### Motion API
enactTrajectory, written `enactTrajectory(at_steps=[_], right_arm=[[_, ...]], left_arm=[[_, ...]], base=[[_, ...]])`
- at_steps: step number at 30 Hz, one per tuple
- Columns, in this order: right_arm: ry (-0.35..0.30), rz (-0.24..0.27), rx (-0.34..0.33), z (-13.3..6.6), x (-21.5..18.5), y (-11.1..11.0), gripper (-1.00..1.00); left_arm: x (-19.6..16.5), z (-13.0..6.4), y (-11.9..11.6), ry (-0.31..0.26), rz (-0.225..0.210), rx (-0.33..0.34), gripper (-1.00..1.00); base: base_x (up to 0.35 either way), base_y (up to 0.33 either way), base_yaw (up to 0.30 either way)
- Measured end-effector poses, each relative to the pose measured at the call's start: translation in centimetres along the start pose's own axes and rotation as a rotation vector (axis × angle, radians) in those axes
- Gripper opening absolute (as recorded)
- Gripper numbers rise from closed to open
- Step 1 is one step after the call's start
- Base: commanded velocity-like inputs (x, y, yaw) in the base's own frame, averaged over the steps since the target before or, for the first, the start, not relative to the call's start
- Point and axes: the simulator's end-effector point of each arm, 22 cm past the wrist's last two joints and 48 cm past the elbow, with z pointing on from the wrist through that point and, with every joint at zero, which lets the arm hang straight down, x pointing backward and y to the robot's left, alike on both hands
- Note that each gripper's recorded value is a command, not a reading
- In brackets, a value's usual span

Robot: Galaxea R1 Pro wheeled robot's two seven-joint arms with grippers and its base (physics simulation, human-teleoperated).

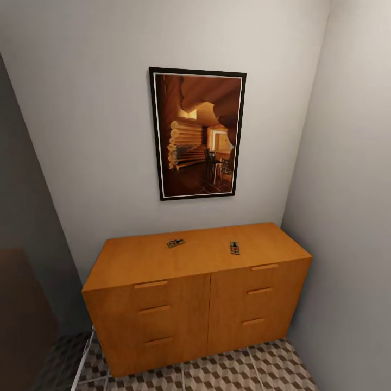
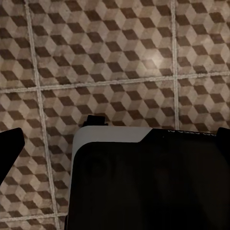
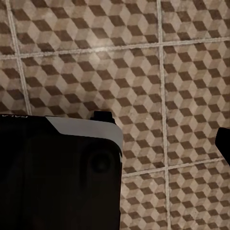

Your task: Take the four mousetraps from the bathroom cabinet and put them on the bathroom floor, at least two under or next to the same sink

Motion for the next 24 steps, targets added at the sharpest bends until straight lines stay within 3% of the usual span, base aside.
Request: enactTrajectory(at_steps=[24], right_arm=[[-0.002,-0.005,0.000,0.00,-0.04,0.01,1.00]], left_arm=[[0.03,0.00,-0.06,0.001,-0.002,0.001,1.00]], base=[[0.000,0.000,0.000]])
